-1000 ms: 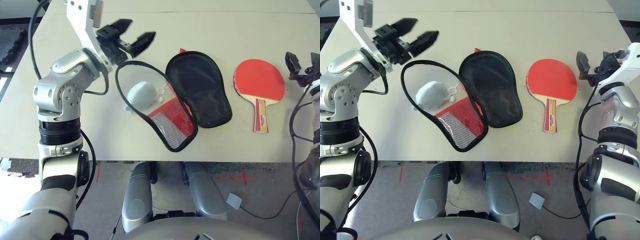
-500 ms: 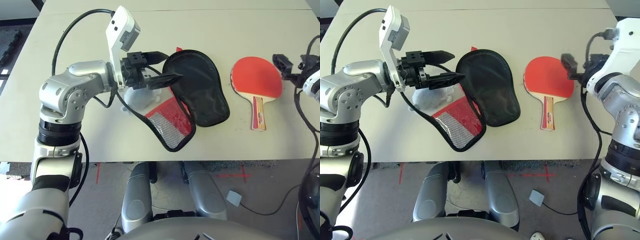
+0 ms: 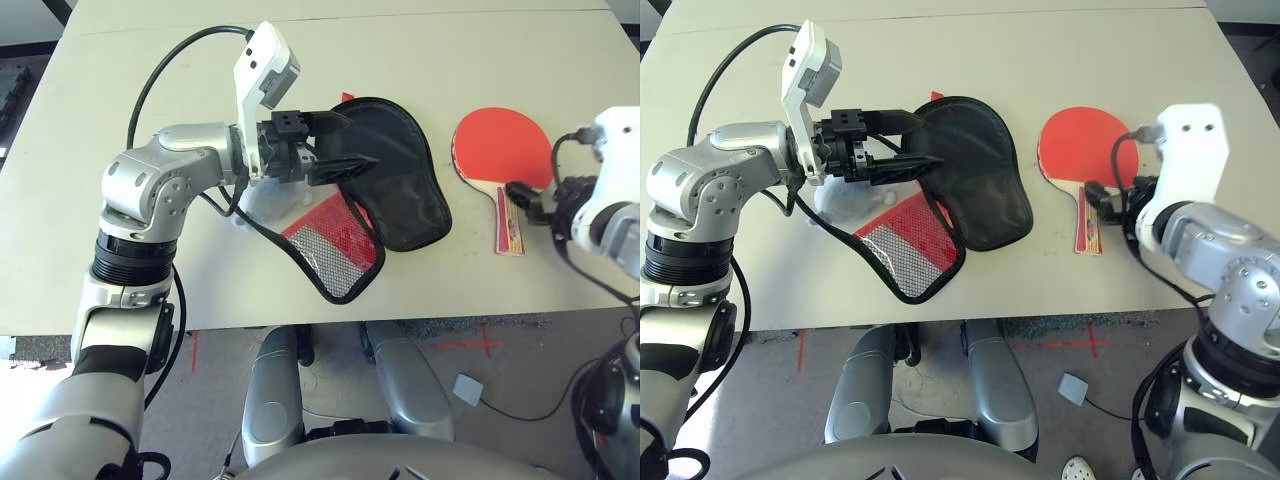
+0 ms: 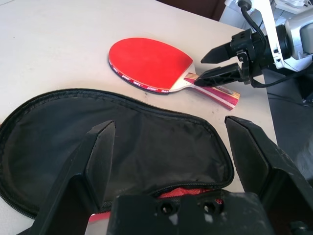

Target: Store the ping-pong paddle in its case and zip it.

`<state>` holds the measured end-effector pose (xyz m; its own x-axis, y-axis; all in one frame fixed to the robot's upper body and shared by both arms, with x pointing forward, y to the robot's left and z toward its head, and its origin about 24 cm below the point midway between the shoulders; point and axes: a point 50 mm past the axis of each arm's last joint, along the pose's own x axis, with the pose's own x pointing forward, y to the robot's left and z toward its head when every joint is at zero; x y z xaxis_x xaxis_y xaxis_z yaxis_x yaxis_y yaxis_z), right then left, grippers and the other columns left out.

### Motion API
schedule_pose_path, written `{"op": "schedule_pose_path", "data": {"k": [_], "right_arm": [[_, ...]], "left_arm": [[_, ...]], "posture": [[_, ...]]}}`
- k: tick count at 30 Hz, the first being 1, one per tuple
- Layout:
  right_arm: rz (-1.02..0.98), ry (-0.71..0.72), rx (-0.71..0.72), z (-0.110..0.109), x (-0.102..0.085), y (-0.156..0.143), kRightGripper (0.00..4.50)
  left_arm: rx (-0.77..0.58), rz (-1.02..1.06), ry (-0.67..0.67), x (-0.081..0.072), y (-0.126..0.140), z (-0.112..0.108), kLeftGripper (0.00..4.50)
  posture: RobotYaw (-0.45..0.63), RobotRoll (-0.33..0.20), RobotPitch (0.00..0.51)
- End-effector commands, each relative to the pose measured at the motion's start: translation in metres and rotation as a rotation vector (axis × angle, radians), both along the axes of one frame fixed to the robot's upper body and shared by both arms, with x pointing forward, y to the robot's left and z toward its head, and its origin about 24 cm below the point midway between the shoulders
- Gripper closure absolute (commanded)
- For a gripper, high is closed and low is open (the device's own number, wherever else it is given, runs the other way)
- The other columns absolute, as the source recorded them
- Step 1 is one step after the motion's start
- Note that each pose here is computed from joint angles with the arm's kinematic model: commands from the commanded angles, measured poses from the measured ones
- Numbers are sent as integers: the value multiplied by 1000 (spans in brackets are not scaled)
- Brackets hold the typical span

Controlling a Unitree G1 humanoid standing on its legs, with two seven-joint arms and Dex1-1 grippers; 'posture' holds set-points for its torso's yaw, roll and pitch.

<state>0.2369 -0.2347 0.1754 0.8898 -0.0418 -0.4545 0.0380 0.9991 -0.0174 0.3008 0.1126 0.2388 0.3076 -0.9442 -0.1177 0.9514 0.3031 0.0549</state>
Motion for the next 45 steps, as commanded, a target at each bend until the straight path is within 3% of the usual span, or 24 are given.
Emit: {"op": "schedule_pose_path", "data": {"k": [1,12,22,33,39,45], "right_arm": [[-20,16,4,-4,-7,0,24],[3,89,38,-20,-12,17,24],[33,99,-52,-12,-12,15,3375],[123,-50,-126,16,-6,24,3416],[242,-150,-95,30,-1,44,3416],[383,-159,-24,27,1,75,3416]], "left_arm": [[17,-25,-13,-3,-3,2,0],[19,-21,-12,-4,-4,1,0],[16,-16,-17,-3,-4,1,0],[29,7,-46,-6,3,7,0],[38,24,-60,-9,7,11,0],[45,33,-67,-12,8,13,0]], "posture": [[-298,0,355],[-289,0,358],[-281,0,351],[-250,0,349],[-231,0,352],[-195,0,362]]}}
